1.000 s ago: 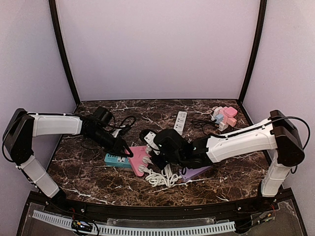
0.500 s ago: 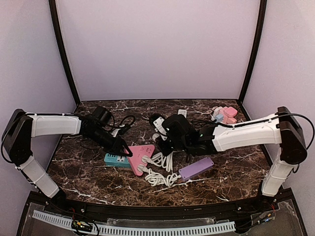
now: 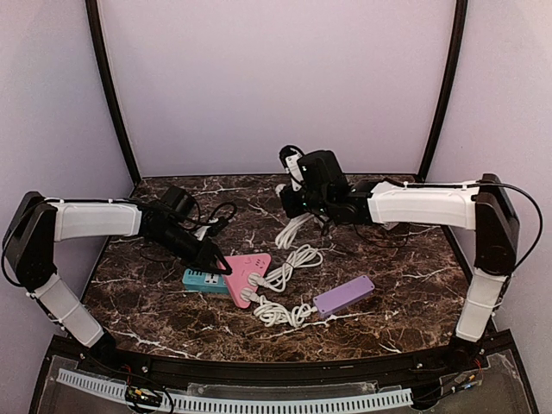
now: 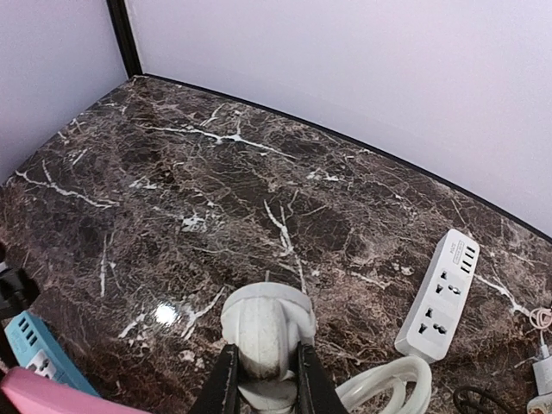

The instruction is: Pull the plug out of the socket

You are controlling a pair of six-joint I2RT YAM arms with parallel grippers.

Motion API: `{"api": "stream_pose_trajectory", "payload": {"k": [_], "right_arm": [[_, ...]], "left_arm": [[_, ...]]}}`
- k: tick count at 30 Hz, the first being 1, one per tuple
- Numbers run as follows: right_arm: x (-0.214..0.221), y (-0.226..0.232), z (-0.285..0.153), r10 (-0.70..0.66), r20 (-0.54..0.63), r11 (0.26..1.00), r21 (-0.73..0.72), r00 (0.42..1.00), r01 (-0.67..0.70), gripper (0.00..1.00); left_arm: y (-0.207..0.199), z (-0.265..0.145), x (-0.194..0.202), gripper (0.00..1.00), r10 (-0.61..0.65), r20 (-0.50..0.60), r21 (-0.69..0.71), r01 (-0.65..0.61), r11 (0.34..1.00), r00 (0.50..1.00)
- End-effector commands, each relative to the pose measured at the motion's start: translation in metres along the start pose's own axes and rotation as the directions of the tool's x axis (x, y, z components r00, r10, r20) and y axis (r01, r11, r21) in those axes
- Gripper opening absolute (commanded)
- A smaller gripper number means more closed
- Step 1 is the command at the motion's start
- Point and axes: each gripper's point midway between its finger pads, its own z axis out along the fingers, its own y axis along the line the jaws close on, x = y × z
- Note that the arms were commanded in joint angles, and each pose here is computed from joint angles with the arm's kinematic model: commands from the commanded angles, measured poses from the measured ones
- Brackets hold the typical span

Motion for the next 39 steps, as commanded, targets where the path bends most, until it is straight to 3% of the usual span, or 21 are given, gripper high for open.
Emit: {"api": "stream_pose_trajectory", "payload": {"k": [1,8,15,23,25,34,39], "right_arm": [[-0.005,-0.016,0.031,0.082,0.009,0.997,0.009,0.997,-0.082,0.0],[-0.008,-0.023,0.072,0.14,0.018,0.99,0.0,0.99,-0.14,0.0],[0.007,-0.015,0.101,0.147,-0.052,0.988,-0.045,0.988,-0.149,0.01],[0.001,0.007,0.092,0.066,-0.055,0.98,-0.186,0.996,-0.075,0.5],[-0.002,0.009,0.088,0.059,-0.051,0.978,-0.199,0.997,-0.068,0.57],[-0.015,0.006,0.065,0.057,-0.021,0.976,-0.209,0.998,-0.06,0.62],[-0.027,0.009,0.027,0.097,0.022,0.959,-0.271,0.995,-0.087,0.61]], "left_arm": [[0.023,-0.006,0.005,0.16,0.009,0.013,-0.108,-0.008,0.994,1.0],[0.021,-0.005,0.005,0.16,0.009,0.014,-0.093,-0.007,0.996,1.0],[0.021,-0.005,0.005,0.16,0.008,0.015,-0.091,-0.006,0.996,1.0],[0.02,-0.005,0.004,0.16,0.008,0.016,-0.089,-0.006,0.996,1.0],[0.02,-0.005,0.005,0.16,0.007,0.016,-0.089,-0.006,0.996,1.0],[0.019,-0.006,0.005,0.16,0.011,0.019,-0.09,-0.01,0.996,1.0],[0.019,-0.007,0.005,0.16,0.013,0.02,-0.091,-0.011,0.996,1.0]]}}
